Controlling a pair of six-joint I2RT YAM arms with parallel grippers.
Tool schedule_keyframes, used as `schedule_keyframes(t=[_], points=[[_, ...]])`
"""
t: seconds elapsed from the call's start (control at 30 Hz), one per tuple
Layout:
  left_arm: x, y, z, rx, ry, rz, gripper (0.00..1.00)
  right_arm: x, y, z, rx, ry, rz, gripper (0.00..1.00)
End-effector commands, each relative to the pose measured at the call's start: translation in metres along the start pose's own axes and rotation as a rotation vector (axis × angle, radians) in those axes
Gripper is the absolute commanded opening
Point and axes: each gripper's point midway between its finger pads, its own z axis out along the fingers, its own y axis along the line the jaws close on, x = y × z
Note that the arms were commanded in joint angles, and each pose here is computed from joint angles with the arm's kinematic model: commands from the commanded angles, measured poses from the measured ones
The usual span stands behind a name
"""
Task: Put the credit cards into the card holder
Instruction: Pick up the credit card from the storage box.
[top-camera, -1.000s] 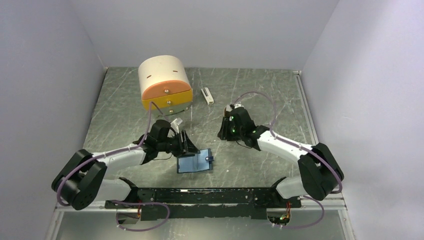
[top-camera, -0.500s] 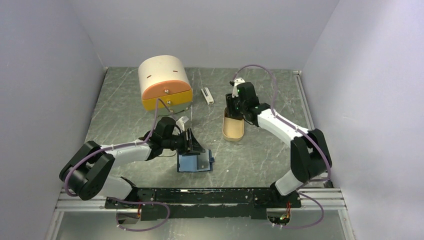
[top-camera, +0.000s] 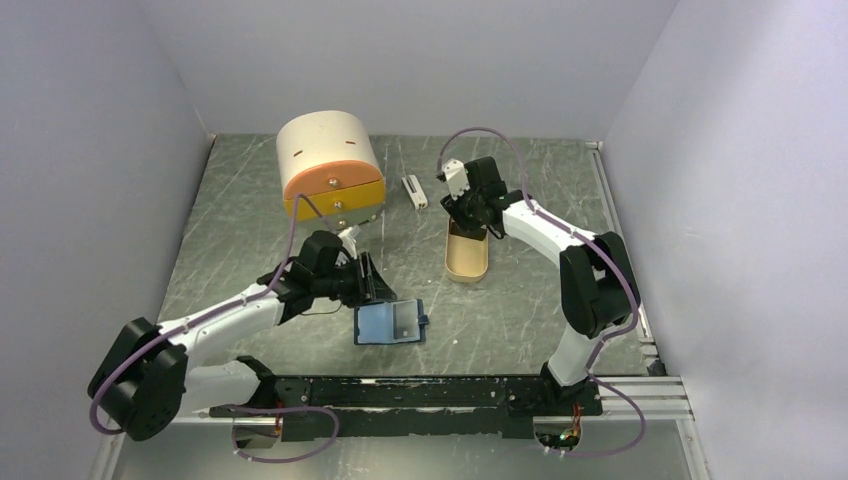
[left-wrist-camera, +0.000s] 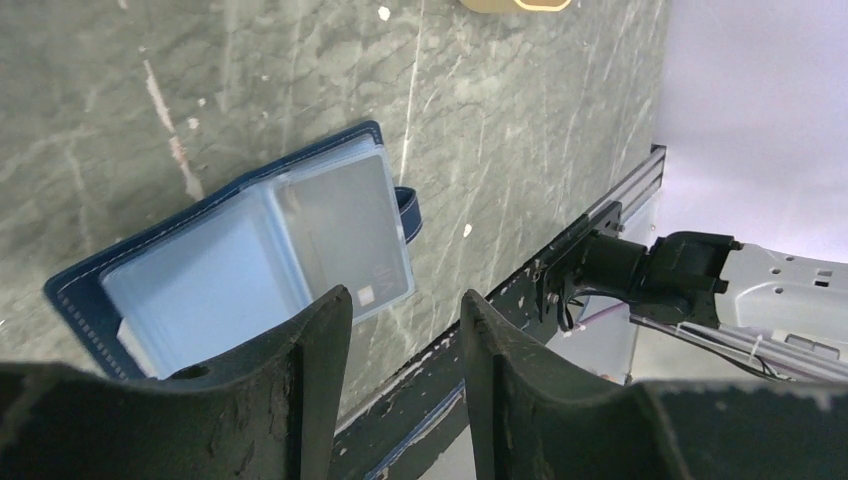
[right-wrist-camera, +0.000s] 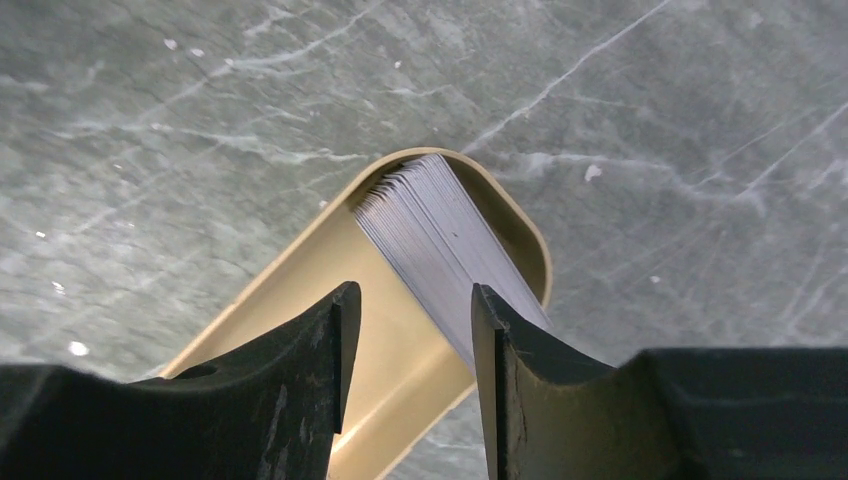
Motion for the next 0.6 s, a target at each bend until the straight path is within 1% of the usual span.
schedule_keyframes(t=[0.0,0.2,0.33,0.57], points=[[-0.009,0.012,-0.015,-0.084,-0.061,0.015,0.50,0.003,-0.013,0.001,0.049,0.007,-0.155,0.49],[-0.002,0.021,-0.023,-0.100,-0.070,-0.015,0.49,0.005,-0.012,0.006,0.083,-0.003,-0.256,0.55],[0.004,0.027,-0.029,-0.117,-0.076,-0.025,0.49,0.009,-0.008,0.011,0.080,0.016,-0.302,0.55],[0.007,0.031,-0.033,-0.115,-0.084,-0.034,0.49,0.012,-0.014,0.017,0.183,0.031,-0.387,0.56]])
